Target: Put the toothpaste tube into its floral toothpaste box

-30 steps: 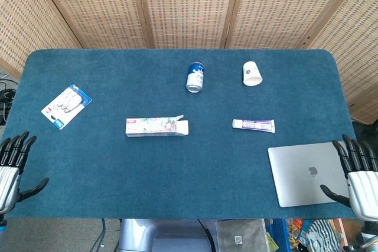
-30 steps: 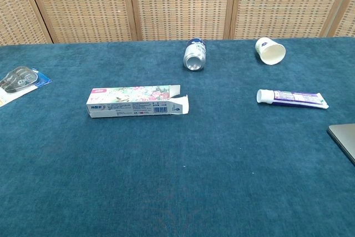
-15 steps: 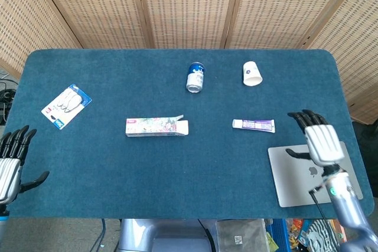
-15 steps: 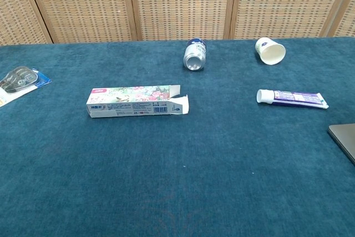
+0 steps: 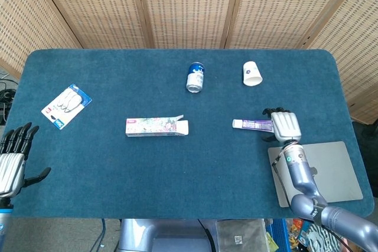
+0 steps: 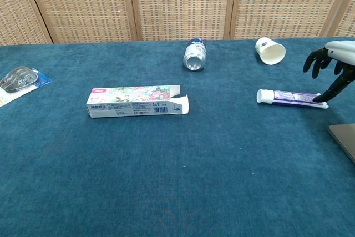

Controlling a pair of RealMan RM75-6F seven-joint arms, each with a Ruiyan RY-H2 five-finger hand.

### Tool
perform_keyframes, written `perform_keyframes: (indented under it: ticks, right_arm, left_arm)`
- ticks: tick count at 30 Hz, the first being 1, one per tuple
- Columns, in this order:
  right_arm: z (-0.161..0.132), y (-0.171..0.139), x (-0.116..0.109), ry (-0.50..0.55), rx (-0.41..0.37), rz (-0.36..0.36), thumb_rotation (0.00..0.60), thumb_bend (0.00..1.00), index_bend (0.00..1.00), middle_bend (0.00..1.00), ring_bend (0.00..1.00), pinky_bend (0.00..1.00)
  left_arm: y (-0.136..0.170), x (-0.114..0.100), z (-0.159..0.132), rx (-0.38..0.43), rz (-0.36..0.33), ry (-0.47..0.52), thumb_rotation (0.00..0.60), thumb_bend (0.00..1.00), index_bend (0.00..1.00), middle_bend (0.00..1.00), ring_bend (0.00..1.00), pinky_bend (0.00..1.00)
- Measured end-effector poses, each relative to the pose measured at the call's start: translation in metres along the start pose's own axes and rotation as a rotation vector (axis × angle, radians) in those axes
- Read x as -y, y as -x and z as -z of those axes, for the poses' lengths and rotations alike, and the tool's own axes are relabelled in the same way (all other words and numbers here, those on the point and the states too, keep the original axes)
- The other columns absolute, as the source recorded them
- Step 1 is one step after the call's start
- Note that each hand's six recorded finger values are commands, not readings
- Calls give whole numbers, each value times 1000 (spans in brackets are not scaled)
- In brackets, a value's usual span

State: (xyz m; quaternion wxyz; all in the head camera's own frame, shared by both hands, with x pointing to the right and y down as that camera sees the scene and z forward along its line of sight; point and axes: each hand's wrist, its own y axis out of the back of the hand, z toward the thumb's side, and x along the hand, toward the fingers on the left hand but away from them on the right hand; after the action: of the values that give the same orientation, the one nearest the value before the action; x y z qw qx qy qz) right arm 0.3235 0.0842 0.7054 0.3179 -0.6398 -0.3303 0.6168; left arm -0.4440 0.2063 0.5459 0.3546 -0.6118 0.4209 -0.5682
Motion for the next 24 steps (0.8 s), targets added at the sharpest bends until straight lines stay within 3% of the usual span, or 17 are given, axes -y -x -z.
perform_keyframes:
  ticks: [10, 24]
  right_arm:
    - [-16, 25, 20, -31, 22, -45, 600, 225, 322, 387, 270, 325]
    - [-9, 43, 40, -82, 61, -98, 600, 274, 370, 425, 289, 325]
  left_arm:
    - [-8, 3, 4, -30, 14, -6, 600, 208, 0, 0, 0, 0]
    - [-13, 4, 6, -45, 23, 1, 600, 208, 0, 0, 0, 0]
